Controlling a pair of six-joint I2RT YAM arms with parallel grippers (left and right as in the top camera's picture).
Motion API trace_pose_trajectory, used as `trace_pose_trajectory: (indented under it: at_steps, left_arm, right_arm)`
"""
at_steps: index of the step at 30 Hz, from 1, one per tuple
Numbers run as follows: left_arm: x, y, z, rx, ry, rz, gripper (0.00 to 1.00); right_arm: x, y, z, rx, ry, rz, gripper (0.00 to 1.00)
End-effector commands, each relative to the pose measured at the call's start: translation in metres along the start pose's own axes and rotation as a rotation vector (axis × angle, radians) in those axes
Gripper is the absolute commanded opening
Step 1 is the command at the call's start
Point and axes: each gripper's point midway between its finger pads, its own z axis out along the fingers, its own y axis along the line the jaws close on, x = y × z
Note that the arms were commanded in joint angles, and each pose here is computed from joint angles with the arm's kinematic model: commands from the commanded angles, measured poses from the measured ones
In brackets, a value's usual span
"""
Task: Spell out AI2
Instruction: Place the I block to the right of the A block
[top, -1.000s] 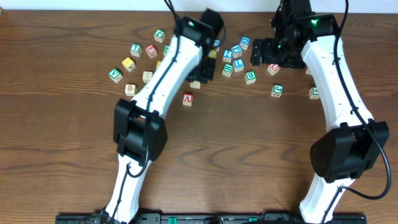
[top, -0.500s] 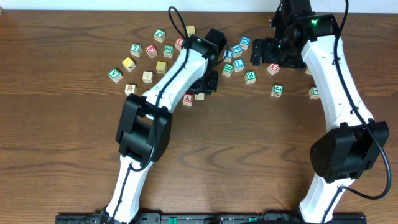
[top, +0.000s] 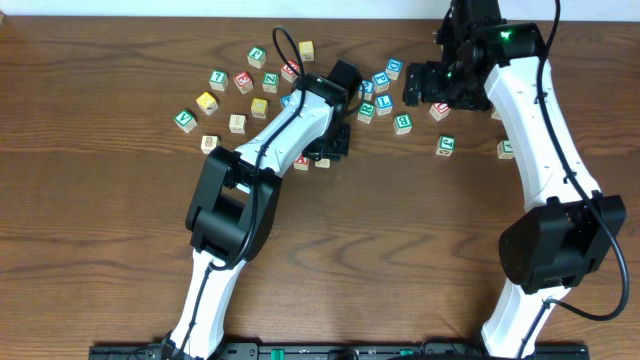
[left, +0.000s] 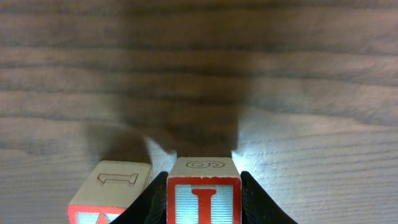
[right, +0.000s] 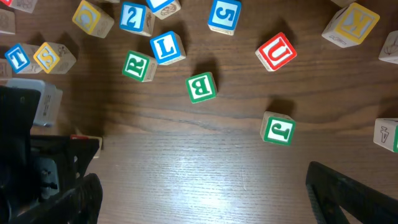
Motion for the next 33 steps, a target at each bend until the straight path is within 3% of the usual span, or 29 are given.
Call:
trace_pose_trajectory:
  at_steps: [1, 4, 6, 20, 27, 33]
  left_arm:
    - [0.008, 0.004, 0.015, -0.011, 0.028, -0.013, 0.27]
    - [0.008, 0.004, 0.016, -0.011, 0.027, -0.013, 0.28]
    - [0.008, 0.004, 0.016, -0.011, 0.028, -0.013, 0.34]
    - [0.003, 0.002, 0.004, 0.002, 0.000, -0.001, 0.40]
    - [-0.017, 0.001, -0.044, 0.047, -0.115, -0.002, 0.45]
    - [-0.042, 0.025, -0.102, 0.090, -0.262, -0.046, 0.46]
  right_arm:
    - [-0.004, -0.004, -0.005, 0.008, -0.014, -0.008, 0.99]
    - [-0.004, -0.004, -0.005, 0.008, -0.013, -0.008, 0.99]
    - [-0.004, -0.004, -0.005, 0.008, -0.013, -0.008, 0.99]
    - [-0.005, -0.003, -0.005, 0.007, -0.017, -0.008, 0.99]
    - [-0.009, -0.002, -0.005, 0.003, -0.032, -0.010, 0.99]
    - [-0.009, -0.002, -0.005, 0.002, -0.032, -0.007, 0.99]
